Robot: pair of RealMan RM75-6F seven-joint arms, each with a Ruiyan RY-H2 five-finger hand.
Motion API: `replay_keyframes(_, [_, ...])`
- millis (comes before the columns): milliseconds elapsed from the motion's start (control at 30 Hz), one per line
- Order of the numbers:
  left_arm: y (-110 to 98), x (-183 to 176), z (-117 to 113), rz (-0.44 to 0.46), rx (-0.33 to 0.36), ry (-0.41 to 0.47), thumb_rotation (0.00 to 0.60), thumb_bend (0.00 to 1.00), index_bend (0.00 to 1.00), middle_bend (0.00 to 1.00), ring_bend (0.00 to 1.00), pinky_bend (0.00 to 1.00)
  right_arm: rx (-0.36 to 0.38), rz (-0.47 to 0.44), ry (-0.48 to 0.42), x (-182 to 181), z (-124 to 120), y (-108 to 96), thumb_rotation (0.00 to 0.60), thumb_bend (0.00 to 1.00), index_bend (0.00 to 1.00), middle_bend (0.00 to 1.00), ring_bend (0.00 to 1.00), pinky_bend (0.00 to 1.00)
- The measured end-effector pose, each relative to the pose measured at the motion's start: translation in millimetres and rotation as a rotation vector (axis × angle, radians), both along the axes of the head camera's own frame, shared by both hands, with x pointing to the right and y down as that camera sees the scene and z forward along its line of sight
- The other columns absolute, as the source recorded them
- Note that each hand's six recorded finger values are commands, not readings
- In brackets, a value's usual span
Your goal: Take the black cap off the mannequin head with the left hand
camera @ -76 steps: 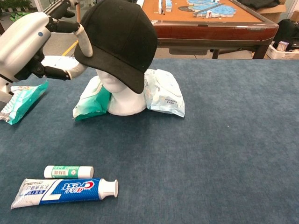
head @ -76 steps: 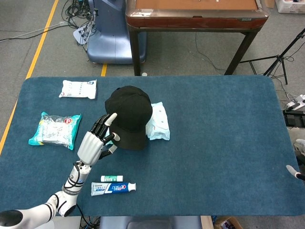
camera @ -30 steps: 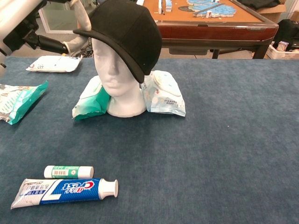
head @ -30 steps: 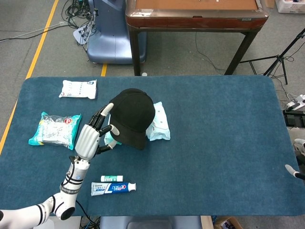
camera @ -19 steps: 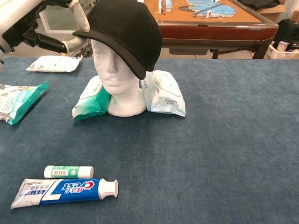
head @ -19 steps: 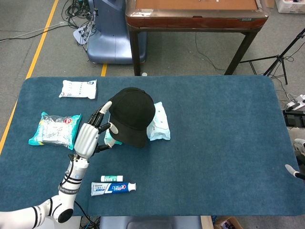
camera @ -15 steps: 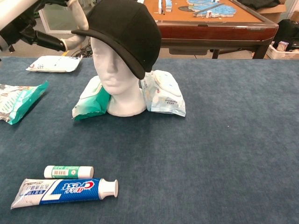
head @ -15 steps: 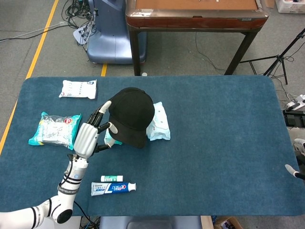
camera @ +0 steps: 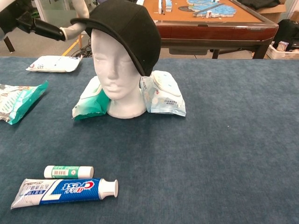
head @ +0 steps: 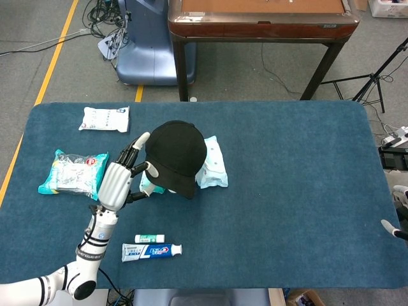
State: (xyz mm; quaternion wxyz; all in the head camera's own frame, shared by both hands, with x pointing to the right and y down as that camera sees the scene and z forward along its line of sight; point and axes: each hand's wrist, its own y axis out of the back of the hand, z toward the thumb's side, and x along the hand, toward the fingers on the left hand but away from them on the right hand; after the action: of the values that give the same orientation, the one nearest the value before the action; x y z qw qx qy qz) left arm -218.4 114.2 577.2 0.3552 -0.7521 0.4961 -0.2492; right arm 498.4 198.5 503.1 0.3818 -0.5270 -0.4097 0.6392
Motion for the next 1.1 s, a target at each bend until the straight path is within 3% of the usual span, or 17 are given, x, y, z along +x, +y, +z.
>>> replay_keyframes(600, [-13,13,-13,0.012,0.0,-0.006,0.6,0.36,0.61,0.0,0.0,0.1,-0.002,0.005,-0.004,2,0,-1,0.6,0.0,0.29,0.32,0.19,0.38])
replay_keyframes(1100, [-38,13,-20,-0.023,-0.02,-0.015,0.6,0.36,0.61,0.0,0.0,0.1,-0.006,0.005,-0.003,2,1,-2,0.6,0.0,0.29,0.32,0.19,0.38])
